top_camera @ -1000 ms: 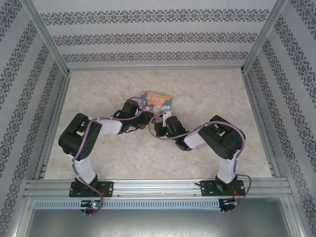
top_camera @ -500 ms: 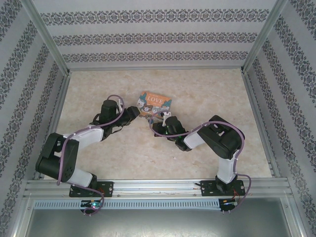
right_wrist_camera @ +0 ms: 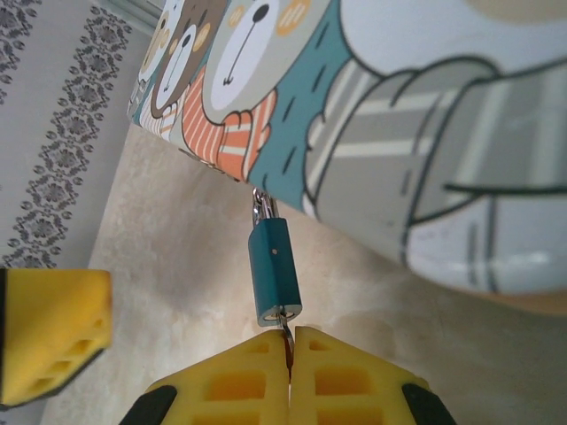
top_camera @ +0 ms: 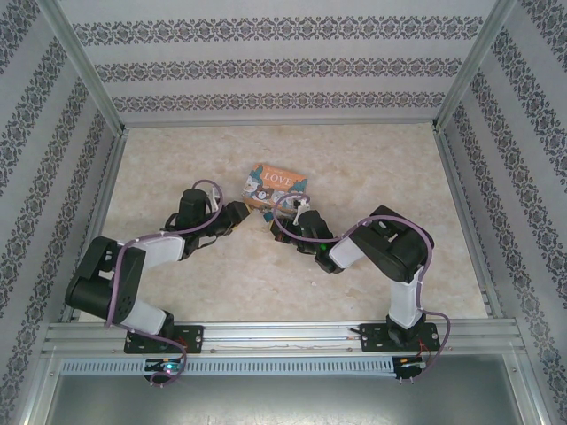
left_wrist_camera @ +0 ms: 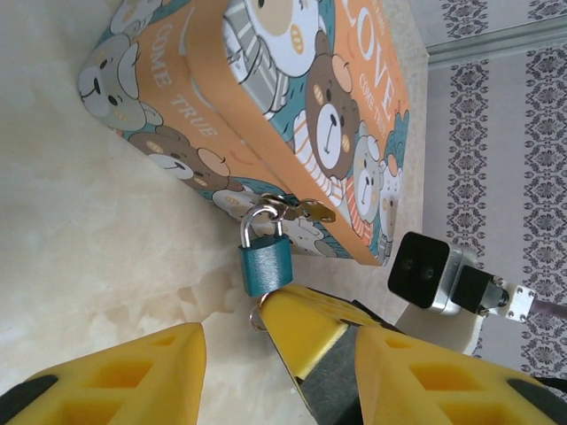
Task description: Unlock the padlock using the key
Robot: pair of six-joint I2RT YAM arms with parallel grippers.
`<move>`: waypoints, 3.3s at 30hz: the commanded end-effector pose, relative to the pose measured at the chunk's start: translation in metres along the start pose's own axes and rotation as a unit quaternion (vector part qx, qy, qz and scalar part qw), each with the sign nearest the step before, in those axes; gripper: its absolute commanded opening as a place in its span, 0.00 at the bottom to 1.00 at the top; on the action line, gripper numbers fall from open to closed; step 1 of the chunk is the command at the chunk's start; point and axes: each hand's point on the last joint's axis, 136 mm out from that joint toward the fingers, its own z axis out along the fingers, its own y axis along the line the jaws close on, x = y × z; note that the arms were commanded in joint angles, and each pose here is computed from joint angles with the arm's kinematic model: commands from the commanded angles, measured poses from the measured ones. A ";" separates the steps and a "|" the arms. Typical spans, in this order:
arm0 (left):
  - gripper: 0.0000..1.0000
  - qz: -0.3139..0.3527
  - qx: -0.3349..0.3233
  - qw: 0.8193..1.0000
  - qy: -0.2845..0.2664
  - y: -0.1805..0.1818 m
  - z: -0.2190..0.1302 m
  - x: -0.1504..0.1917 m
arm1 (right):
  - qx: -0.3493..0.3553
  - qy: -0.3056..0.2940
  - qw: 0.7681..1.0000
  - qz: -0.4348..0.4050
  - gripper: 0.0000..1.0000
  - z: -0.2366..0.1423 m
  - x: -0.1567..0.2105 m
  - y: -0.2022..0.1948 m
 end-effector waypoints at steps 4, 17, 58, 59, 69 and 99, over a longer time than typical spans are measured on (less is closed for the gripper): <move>0.47 -0.002 0.037 0.999 0.006 -0.007 0.010 -0.002 | -0.028 -0.009 0.999 0.037 0.00 0.001 0.000 0.013; 0.47 -0.012 0.059 0.998 0.035 -0.013 0.036 0.004 | -0.032 -0.007 0.998 0.053 0.00 -0.001 0.002 0.015; 0.09 -0.048 0.079 0.994 0.054 -0.008 0.076 0.010 | -0.053 -0.013 0.994 0.092 0.00 -0.004 -0.012 0.026; 0.07 -0.046 0.080 0.994 0.052 -0.009 0.075 0.009 | -0.050 -0.016 0.994 0.094 0.01 -0.006 -0.013 0.024; 0.04 -0.052 0.058 0.996 0.039 -0.021 0.058 0.005 | -0.020 -0.042 0.997 0.057 0.26 -0.030 -0.019 0.016; 0.00 -0.222 -0.149 0.964 0.008 -0.032 -0.019 0.015 | 0.034 -0.015 0.734 -0.678 0.51 -0.105 -0.020 0.106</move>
